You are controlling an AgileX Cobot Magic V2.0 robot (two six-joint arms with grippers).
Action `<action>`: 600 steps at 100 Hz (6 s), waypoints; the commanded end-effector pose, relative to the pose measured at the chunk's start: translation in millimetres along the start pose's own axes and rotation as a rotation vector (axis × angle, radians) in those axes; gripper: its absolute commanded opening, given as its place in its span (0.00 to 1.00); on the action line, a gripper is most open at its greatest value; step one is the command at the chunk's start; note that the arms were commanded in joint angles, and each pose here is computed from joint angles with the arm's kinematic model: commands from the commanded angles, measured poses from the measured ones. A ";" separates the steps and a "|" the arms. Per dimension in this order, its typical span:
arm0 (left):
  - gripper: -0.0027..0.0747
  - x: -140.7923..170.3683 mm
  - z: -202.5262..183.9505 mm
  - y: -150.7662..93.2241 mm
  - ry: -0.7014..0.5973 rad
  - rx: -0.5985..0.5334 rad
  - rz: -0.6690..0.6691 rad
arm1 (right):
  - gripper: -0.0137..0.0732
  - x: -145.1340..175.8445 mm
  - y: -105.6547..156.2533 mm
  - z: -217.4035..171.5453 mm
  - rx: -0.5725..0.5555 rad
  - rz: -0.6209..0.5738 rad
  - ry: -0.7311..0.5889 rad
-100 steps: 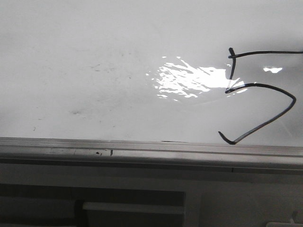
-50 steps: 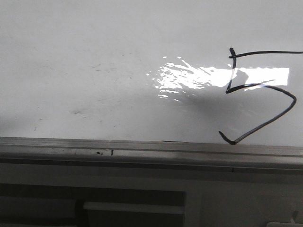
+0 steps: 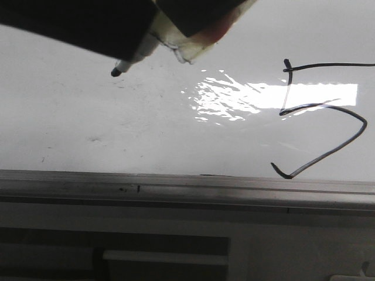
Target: Write number 5 on whiteboard
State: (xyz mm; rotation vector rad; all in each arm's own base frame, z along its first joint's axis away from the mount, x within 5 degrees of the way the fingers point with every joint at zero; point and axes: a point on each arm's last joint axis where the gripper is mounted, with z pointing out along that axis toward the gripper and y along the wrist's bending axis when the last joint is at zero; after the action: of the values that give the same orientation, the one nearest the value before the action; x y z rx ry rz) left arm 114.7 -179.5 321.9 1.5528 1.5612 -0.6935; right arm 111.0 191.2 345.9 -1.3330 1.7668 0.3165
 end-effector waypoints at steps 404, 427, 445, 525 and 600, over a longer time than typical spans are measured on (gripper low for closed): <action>0.01 63.4 -75.0 -24.3 -0.493 -0.678 -0.557 | 0.08 178.0 -7.2 -153.6 0.587 0.262 -0.307; 0.01 63.4 -75.0 -24.3 -0.493 -0.678 -0.557 | 0.08 178.0 -7.2 -153.6 0.587 0.262 -0.307; 0.01 70.7 -78.1 -24.1 -0.493 -0.730 -0.511 | 0.08 178.0 -7.2 -153.6 0.587 0.262 -0.307; 0.01 188.9 -79.0 -62.0 -0.357 -1.087 -0.512 | 0.08 178.0 -7.4 -153.7 0.590 0.260 -0.307; 0.01 201.5 -78.6 -66.8 -0.244 -1.144 -0.597 | 0.08 178.3 -7.5 -153.8 0.592 0.259 -0.304</action>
State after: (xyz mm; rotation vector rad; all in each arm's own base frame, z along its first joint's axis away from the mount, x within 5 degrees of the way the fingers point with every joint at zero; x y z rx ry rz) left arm 52.4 -11.6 184.4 0.1804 1.7956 -0.1530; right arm 34.1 -29.5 290.6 -0.6020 1.6737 0.1293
